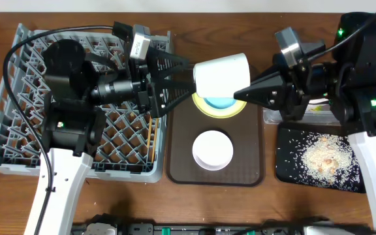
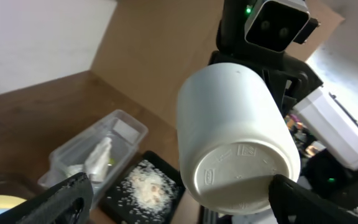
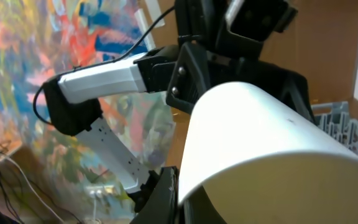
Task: Sort waste into correct bins and load items into the dishwasher
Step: 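Lift the white cup and hand it to the left gripper, then carry the white cup with the left gripper over the dish rack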
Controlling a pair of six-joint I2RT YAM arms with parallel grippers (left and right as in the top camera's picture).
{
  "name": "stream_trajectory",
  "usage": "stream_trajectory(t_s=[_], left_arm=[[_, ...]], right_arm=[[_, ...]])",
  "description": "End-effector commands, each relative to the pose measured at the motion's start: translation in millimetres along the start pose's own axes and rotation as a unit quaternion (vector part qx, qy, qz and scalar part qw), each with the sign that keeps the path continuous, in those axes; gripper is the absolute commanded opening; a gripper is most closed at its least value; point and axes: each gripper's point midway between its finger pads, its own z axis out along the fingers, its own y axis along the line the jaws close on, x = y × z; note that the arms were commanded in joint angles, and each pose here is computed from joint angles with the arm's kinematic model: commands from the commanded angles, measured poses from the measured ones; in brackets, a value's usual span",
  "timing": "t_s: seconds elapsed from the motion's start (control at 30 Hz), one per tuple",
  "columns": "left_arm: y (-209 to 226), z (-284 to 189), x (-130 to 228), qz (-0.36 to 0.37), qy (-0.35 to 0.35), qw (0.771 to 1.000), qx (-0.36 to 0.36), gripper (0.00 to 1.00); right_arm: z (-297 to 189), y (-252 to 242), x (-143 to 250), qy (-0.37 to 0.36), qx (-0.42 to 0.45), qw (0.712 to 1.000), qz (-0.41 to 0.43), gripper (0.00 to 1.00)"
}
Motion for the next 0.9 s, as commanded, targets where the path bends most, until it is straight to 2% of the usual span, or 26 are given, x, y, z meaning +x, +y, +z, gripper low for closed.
stream_trajectory(t_s=[0.0,0.2,0.6,0.87], left_arm=[[-37,18,10,-0.010,0.035,0.997,0.068,0.93],[-44,18,15,-0.009,0.047,0.995,0.087,0.93],[-35,9,8,-0.006,0.033,0.997,0.067,0.93],[-35,10,6,0.003,0.030,0.997,0.067,0.93]], right_arm=[[20,10,4,0.010,-0.042,0.999,-0.003,0.01],[9,2,0,0.003,-0.022,1.000,-0.012,0.01],[-23,-17,-4,-0.013,0.036,0.999,0.009,0.01],[0,-4,0,-0.001,-0.005,1.000,0.010,0.01]])
